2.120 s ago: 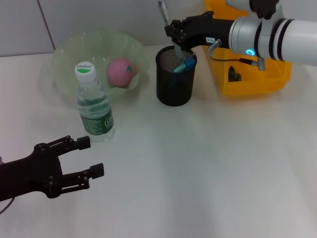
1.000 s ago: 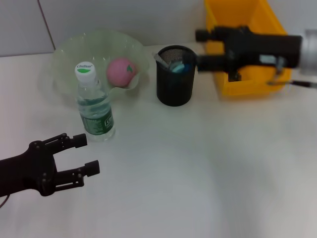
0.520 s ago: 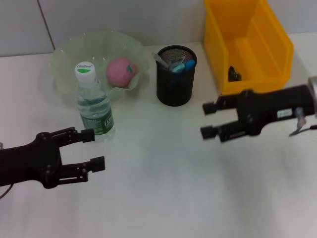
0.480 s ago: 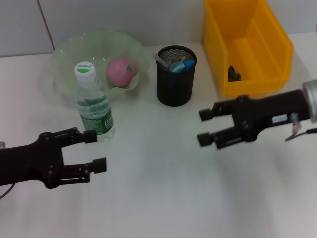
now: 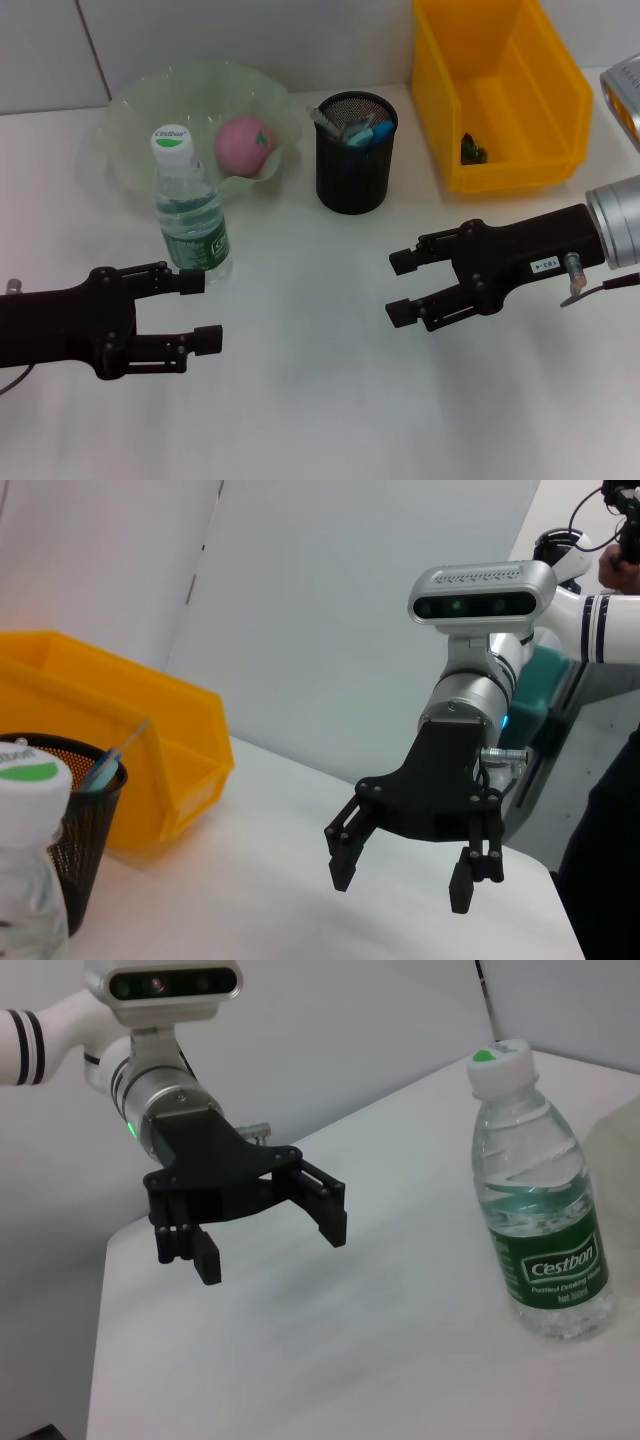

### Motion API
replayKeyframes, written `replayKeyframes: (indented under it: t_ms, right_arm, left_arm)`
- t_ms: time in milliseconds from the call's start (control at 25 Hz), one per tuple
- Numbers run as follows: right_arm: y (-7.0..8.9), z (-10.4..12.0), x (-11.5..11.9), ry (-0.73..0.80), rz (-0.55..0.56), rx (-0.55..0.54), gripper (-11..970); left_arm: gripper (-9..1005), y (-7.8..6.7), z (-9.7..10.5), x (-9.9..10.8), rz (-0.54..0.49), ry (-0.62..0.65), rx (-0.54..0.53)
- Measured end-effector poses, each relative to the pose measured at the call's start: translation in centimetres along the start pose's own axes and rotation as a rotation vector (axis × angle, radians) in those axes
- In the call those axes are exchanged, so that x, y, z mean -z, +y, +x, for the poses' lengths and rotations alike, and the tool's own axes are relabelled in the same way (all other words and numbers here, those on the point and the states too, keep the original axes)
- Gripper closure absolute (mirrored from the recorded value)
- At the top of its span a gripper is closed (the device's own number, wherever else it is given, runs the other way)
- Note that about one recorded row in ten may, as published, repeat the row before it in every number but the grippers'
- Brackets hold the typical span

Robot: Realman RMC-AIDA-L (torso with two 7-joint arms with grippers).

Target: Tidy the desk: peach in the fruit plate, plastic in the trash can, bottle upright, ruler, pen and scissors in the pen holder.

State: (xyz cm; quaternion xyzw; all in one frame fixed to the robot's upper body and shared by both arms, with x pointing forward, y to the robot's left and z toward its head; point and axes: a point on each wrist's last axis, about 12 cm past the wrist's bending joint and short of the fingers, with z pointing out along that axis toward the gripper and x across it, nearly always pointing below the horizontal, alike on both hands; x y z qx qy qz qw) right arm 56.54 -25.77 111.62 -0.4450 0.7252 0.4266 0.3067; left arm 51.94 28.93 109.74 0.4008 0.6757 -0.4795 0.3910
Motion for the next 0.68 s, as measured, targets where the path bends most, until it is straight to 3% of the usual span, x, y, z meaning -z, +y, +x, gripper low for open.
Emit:
replayKeyframes:
  t_ms: [680]
  right_arm:
    - [0.03,-0.04,-0.08,0.003,-0.002,0.006,142]
  left_arm:
    - [156,0.20,-0.42,-0.02,0.002,0.026,0.006]
